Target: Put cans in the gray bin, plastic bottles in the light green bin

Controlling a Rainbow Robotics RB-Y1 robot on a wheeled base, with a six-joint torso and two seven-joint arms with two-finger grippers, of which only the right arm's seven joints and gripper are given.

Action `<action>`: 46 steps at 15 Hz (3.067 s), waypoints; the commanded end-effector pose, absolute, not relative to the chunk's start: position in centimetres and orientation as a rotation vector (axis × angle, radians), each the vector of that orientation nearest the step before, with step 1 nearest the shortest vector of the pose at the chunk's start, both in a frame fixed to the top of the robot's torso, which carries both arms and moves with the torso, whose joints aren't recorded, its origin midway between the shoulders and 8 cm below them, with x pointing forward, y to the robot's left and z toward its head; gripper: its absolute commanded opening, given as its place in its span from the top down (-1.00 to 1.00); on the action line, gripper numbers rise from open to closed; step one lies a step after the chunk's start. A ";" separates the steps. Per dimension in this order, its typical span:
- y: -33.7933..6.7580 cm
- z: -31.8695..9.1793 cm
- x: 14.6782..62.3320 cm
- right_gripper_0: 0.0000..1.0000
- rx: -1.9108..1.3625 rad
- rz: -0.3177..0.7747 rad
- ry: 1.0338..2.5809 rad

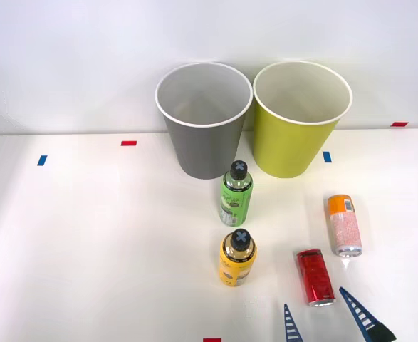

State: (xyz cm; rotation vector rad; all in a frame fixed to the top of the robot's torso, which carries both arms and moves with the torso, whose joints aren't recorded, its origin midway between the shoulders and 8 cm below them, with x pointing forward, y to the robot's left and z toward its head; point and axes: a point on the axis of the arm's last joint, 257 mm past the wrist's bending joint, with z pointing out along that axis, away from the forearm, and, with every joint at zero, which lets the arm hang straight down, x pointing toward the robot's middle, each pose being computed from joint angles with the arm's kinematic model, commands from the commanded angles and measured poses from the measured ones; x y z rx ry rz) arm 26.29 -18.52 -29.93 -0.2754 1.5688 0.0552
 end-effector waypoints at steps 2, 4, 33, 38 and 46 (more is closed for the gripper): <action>-18.5 -29.9 26.3 -1.00 -0.275 0.055 1.569; -18.5 -29.9 26.3 -1.00 -0.275 0.055 1.569; -18.5 -29.9 26.3 -1.00 -0.275 0.055 1.569; -18.5 -29.9 26.3 -1.00 -0.275 0.055 1.569; -19.8 -29.4 24.8 -1.00 -0.154 0.112 1.543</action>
